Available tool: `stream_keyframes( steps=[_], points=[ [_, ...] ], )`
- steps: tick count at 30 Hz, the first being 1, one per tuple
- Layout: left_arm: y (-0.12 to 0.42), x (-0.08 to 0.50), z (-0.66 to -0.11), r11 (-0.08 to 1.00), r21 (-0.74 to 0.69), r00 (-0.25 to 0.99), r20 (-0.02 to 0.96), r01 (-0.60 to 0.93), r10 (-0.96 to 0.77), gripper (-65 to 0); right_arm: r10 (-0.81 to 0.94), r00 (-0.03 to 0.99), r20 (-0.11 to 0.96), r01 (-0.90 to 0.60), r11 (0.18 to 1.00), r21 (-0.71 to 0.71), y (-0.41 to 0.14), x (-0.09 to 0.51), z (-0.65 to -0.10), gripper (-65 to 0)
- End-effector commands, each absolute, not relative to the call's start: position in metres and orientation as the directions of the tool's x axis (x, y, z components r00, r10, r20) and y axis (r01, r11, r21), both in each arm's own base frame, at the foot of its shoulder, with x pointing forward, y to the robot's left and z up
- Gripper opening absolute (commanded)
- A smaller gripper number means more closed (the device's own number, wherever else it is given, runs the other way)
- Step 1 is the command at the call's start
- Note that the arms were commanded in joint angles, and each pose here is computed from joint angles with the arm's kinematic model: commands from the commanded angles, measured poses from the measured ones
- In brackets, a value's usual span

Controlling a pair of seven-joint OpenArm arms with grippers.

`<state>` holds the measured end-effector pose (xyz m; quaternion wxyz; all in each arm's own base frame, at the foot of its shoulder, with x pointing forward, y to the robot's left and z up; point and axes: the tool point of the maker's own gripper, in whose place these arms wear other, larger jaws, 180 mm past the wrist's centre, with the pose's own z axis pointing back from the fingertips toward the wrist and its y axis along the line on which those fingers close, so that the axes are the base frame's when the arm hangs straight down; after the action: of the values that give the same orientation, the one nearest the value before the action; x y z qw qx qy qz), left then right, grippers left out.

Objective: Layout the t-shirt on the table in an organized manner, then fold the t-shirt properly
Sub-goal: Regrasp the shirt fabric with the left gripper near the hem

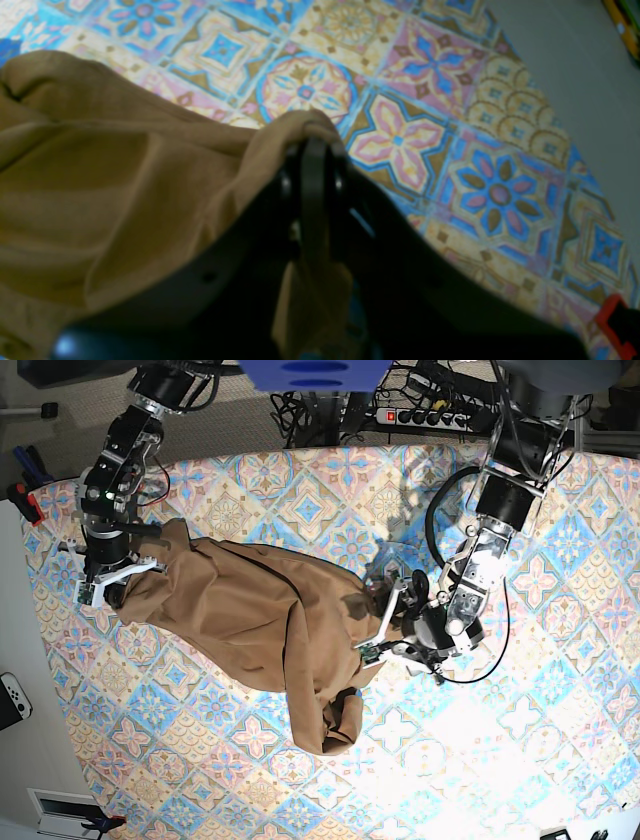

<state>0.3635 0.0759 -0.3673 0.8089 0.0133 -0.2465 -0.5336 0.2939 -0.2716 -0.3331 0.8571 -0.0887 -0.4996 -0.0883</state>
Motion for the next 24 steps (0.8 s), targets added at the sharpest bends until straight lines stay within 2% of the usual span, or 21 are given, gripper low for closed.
stream_keyframes(
  steps=[1,14,24],
  points=[
    [0.073,0.375,-0.352,0.437,0.313,0.293,0.414,0.843,-0.862,-30.1,-0.044,0.434,0.900,0.241,0.968,-0.069,-0.275,0.301,-0.316,-65.0],
    [0.094,0.380,-0.353,0.446,0.360,0.317,0.364,0.819,-0.876,-30.1,-0.045,0.431,0.901,0.242,0.968,-0.068,-0.275,0.303,-0.316,-65.0],
    [0.101,0.371,-0.367,0.454,0.328,0.340,0.351,0.828,-0.873,-30.2,-0.045,0.430,0.902,0.242,0.968,-0.067,-0.275,0.303,-0.315,-65.0]
  ],
)
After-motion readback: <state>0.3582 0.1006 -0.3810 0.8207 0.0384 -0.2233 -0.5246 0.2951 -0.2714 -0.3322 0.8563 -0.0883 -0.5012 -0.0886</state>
